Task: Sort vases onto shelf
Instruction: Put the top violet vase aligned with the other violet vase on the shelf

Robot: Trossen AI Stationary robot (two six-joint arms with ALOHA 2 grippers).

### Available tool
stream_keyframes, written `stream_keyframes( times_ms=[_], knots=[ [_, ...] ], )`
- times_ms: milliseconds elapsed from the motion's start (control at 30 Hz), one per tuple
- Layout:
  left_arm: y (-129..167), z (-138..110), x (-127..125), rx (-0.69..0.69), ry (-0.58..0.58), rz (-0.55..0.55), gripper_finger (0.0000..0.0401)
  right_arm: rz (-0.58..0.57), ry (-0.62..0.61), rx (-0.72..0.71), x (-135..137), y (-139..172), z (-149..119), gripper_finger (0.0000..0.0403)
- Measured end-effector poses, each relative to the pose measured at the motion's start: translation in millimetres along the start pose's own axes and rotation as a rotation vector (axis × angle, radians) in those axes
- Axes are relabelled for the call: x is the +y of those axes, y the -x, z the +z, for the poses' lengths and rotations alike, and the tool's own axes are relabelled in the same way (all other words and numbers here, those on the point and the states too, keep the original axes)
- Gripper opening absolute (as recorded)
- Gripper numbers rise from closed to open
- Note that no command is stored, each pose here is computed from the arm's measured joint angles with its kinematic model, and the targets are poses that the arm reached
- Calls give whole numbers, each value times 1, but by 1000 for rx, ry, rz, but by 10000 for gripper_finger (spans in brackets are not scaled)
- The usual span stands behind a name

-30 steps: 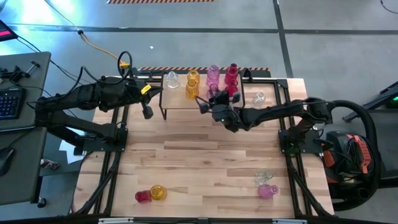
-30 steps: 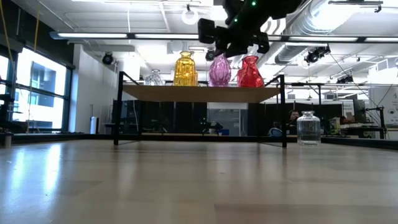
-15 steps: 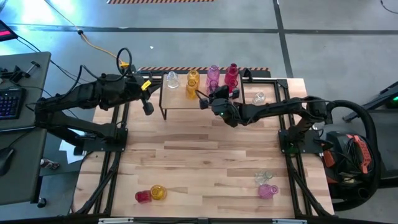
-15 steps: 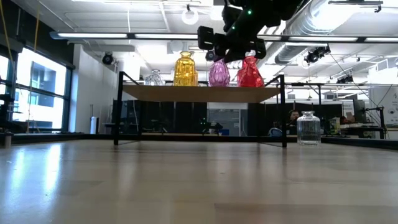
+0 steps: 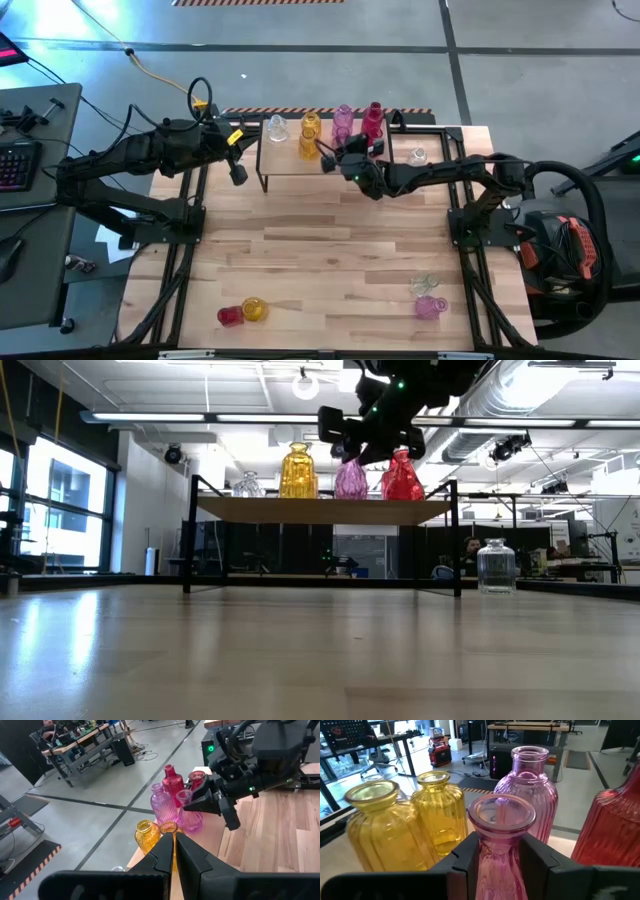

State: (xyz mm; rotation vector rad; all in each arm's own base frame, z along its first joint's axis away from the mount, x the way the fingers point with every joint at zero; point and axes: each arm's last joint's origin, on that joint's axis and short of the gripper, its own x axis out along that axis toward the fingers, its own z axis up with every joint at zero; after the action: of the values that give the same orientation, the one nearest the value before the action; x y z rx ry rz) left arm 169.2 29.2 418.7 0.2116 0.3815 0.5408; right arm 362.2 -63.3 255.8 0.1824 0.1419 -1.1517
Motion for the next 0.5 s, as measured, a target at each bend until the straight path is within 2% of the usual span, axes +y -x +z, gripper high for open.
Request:
stream_keyframes(
  times_ms=[500],
  knots=[
    [0,0,0,0,1,2,12,14,78,7,0,0,0,107]
  ],
)
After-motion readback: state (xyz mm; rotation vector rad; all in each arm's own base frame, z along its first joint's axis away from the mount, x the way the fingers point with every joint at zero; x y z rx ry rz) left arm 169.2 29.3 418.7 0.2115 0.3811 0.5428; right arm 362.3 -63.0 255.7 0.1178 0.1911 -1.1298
